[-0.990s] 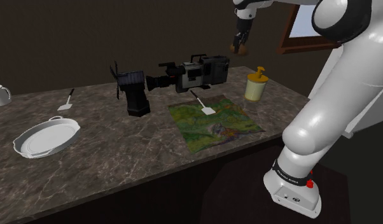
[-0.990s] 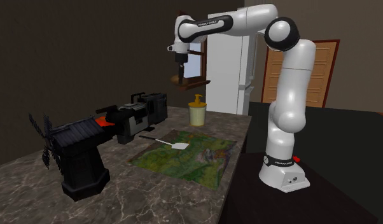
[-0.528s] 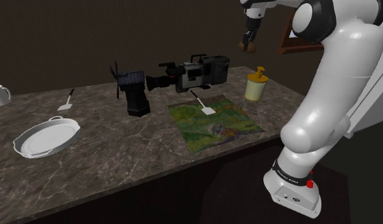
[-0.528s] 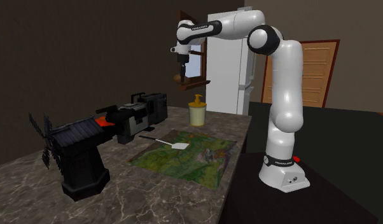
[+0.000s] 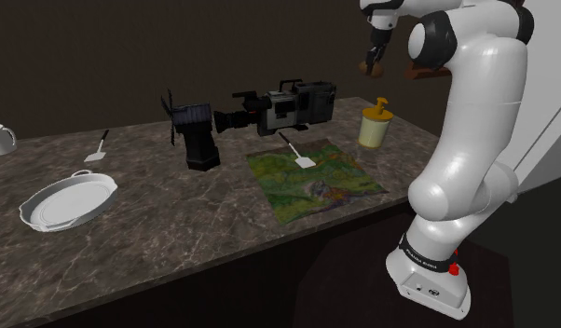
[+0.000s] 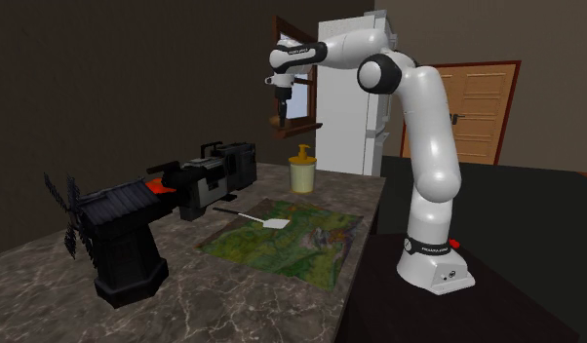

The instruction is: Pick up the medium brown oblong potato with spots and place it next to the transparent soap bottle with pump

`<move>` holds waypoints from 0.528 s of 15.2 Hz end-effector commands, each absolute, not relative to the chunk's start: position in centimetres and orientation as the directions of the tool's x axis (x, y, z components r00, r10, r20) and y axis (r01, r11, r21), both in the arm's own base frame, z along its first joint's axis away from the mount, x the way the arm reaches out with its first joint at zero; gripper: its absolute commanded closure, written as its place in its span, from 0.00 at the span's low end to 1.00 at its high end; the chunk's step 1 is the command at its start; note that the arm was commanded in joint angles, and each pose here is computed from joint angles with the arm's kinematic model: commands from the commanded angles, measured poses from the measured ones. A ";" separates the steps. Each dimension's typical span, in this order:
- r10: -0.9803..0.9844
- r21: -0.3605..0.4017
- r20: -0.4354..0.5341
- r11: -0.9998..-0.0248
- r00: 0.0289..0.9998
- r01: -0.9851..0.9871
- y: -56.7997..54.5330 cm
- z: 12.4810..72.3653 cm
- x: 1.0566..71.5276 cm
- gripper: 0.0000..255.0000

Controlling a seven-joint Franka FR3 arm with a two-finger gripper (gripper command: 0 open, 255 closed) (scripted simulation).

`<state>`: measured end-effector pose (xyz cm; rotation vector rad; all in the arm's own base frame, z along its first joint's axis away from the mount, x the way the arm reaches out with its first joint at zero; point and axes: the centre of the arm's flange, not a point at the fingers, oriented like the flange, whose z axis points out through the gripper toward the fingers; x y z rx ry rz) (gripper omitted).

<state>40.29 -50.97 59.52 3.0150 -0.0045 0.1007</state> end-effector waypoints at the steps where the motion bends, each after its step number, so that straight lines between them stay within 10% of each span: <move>1: 0.002 0.125 0.067 -0.992 0.998 -0.007 -51.0 58.4 40.4 1.00; 8: 0.002 0.125 0.067 -0.992 0.998 -0.007 -51.0 54.7 40.4 1.00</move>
